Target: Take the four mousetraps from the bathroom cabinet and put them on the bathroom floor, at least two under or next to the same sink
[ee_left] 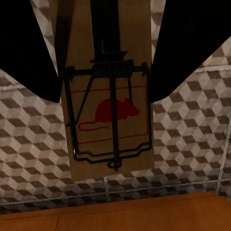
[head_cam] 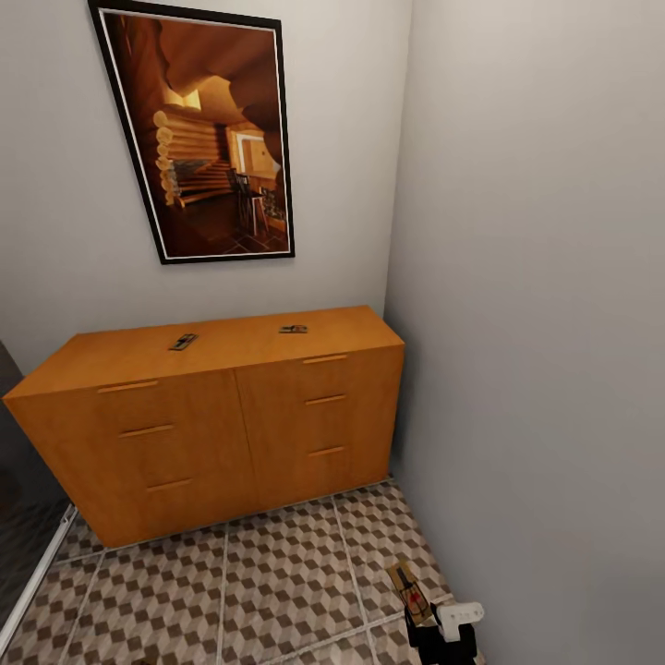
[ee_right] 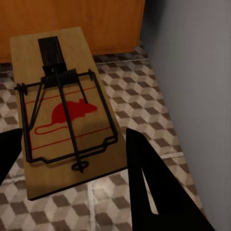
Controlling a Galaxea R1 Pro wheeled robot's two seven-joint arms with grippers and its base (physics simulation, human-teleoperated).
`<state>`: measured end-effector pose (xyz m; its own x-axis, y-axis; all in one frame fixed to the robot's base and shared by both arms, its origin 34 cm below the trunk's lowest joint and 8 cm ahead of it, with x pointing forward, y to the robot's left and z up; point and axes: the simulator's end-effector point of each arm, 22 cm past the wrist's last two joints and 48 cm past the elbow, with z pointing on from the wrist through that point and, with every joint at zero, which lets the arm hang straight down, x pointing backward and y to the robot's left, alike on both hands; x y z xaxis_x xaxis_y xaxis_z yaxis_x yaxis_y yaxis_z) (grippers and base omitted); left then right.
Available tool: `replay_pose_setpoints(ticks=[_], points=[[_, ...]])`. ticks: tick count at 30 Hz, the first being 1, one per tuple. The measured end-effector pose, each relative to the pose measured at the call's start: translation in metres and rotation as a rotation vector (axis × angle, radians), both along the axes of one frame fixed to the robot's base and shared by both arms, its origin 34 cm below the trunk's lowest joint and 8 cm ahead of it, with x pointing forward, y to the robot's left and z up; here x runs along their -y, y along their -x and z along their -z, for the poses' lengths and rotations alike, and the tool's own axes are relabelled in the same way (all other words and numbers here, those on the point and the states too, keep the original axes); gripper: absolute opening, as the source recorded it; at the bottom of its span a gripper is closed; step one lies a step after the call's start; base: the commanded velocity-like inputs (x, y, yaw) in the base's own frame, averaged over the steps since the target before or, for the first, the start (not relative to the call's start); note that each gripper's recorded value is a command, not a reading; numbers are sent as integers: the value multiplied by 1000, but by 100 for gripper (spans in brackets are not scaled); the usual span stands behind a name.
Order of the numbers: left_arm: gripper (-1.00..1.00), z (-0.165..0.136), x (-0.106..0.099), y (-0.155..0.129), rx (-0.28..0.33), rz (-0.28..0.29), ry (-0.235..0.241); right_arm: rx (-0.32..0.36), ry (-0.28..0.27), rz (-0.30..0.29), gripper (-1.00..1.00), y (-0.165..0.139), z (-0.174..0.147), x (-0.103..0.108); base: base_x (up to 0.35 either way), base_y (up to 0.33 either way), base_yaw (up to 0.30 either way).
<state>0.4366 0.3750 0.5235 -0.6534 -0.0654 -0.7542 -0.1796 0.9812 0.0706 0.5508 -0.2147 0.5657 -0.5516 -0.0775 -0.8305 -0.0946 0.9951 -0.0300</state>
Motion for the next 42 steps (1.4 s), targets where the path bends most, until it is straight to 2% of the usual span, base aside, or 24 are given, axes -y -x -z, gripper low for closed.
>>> replay_pose_setpoints(ticks=[15, 42], points=[[-100, 2, 9, 0, -2, 4, 12, -1, -1, 1, -100, 0, 0, 0, 0, 0, 0], [-100, 2, 10, 1, -4, 4, 13, -1, -6, 4, -100, 0, 0, -4, 0, 0, 19]])
